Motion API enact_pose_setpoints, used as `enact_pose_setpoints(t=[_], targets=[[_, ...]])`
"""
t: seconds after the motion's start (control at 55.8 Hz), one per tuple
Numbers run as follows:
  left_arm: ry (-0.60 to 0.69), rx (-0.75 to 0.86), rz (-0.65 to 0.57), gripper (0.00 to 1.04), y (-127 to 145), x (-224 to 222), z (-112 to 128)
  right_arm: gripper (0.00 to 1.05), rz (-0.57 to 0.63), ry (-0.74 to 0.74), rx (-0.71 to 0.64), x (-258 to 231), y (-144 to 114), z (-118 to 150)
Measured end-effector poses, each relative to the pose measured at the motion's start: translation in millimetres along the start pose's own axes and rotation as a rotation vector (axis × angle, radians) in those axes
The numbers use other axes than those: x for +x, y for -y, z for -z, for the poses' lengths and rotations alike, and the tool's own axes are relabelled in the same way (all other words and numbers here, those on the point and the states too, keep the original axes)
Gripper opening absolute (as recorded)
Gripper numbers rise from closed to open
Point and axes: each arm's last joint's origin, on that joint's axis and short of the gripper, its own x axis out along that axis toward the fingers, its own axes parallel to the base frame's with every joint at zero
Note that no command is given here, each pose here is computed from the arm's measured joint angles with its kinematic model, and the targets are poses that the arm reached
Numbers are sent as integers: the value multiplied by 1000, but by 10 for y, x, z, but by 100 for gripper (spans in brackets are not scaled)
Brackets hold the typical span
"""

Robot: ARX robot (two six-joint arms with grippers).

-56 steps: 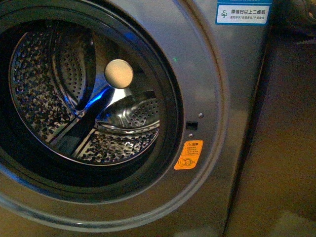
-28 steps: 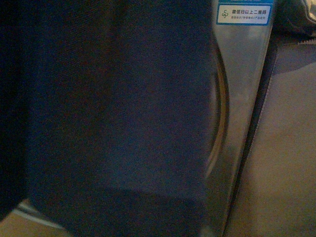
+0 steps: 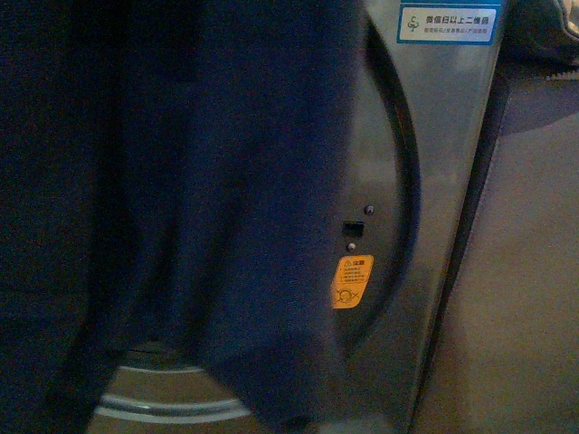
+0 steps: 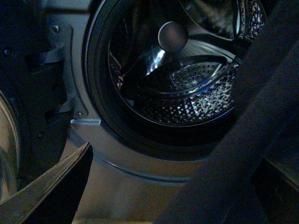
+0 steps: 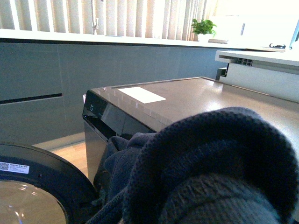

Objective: Put clothes into washing machine

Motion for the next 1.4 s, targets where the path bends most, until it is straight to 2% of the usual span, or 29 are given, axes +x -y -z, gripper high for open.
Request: enact_pose_setpoints(t=[0.09, 0.161, 0.215, 0.358, 0.484, 0.609, 0.681, 0.824, 0.878, 0.968, 1.147, 1.326, 1.398], targets=[[0, 0, 1, 98, 0, 0, 0, 5, 1, 1, -1, -6, 0, -5], [-9, -102, 150, 98, -26, 33, -16, 5, 4, 1, -1, -7, 4, -5], [-1, -156, 205, 98, -69, 75, -70, 5, 5, 1, -1, -7, 4, -5], [84, -204, 221, 98, -242, 261, -424, 5, 3, 2, -1, -9, 4, -6], [195, -170, 257, 98, -337, 569, -869, 5, 3, 2, -1, -9, 4, -6], [181, -175, 365, 98, -325, 923, -1115, 5, 3, 2, -1, -9, 4, -6], [156, -174, 499, 98, -225, 1136, -1242, 5, 3, 2, -1, -9, 4, -6], [124, -141, 892, 98, 160, 1276, -1504, 5, 3, 2, -1, -9, 4, -6], [123, -129, 947, 98, 284, 1307, -1566, 5, 3, 2, -1, -9, 4, -6], [114, -115, 999, 98, 449, 1382, -1622, 5, 3, 2, -1, -9, 4, -6], [76, -99, 1011, 98, 722, 1593, -1650, 5, 3, 2, -1, -9, 4, -6], [63, -59, 995, 98, 1025, 1820, -1721, 5, 5, 1, -3, -9, 4, -6], [59, -42, 944, 98, 1162, 1919, -1750, 5, 6, 1, -4, -9, 4, -6]])
